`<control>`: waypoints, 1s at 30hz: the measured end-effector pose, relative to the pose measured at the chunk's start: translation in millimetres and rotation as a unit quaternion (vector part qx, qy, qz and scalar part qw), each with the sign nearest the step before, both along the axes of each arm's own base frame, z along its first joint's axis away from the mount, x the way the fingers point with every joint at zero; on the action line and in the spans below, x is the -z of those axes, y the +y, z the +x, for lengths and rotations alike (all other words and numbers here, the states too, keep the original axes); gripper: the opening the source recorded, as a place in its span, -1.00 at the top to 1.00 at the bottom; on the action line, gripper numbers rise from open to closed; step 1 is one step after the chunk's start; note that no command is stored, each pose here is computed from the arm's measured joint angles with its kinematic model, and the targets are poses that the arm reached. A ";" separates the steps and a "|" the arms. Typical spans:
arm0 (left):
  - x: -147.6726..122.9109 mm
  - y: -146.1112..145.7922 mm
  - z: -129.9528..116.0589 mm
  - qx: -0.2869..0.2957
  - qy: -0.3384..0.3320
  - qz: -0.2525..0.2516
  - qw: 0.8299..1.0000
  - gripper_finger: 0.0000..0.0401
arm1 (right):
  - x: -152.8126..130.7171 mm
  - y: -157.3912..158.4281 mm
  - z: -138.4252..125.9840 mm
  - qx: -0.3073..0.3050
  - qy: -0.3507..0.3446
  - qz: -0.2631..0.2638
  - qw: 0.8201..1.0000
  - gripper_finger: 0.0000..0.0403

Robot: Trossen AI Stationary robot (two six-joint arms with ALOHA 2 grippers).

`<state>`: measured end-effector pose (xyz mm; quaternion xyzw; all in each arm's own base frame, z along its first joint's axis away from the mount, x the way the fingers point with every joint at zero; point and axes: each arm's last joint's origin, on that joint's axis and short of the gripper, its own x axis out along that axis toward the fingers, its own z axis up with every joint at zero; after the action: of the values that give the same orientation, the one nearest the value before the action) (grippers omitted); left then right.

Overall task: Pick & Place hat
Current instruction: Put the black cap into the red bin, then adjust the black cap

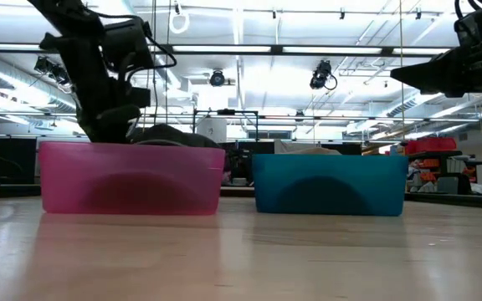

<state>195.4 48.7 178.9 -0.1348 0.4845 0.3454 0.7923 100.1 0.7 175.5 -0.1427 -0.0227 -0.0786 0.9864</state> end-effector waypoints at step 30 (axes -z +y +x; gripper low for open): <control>-42.7 -22.6 86.0 0.150 -0.189 0.116 0.964 0.86 | -0.1 0.0 0.0 0.000 0.000 0.000 1.000 0.93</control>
<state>281.5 26.1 221.6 -0.0310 0.2975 0.2449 0.9223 100.1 0.7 175.6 -0.1427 -0.0230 -0.0789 0.9864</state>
